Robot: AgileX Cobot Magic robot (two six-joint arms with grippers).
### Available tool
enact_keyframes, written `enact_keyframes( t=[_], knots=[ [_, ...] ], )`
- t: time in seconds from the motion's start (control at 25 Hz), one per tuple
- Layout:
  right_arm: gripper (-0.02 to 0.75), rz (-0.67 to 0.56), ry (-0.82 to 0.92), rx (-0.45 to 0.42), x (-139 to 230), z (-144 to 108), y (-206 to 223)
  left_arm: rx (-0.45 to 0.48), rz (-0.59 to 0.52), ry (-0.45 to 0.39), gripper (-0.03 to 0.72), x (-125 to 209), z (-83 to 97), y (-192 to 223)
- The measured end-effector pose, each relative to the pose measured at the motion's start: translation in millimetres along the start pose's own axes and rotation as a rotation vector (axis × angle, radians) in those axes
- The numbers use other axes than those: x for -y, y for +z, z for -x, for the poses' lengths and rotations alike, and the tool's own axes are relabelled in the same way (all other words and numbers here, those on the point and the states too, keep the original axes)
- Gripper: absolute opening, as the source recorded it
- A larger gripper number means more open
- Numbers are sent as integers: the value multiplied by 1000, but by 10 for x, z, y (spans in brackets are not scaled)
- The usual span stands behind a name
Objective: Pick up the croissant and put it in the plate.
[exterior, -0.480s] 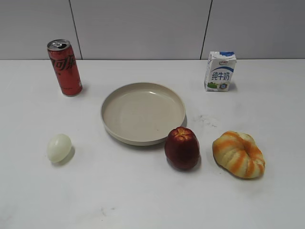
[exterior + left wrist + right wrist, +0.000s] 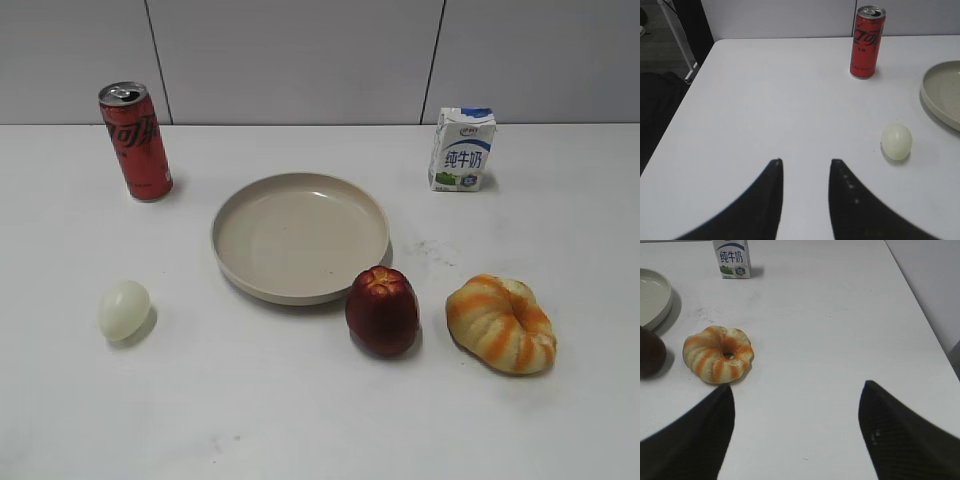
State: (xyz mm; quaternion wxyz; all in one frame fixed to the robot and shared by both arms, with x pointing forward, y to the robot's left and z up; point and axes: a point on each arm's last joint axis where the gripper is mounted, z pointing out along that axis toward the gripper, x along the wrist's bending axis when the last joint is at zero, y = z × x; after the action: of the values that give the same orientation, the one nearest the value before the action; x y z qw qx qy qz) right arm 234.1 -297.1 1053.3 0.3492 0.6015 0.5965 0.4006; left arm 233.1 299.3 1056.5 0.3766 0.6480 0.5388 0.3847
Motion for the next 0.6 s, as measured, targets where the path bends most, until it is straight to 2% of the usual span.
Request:
enact_keyframes(
  t=[0.32,0.52,0.6],
  knots=[
    [585,-7,15,0,-93,-6,40,0,0,0,230,0,0,0],
    [585,149,52,-35,-469,-45,212,0,0,0,230,0,0,0],
    [585,149,61,-35,-582,-48,393,0,0,0,230,0,0,0]
  ],
)
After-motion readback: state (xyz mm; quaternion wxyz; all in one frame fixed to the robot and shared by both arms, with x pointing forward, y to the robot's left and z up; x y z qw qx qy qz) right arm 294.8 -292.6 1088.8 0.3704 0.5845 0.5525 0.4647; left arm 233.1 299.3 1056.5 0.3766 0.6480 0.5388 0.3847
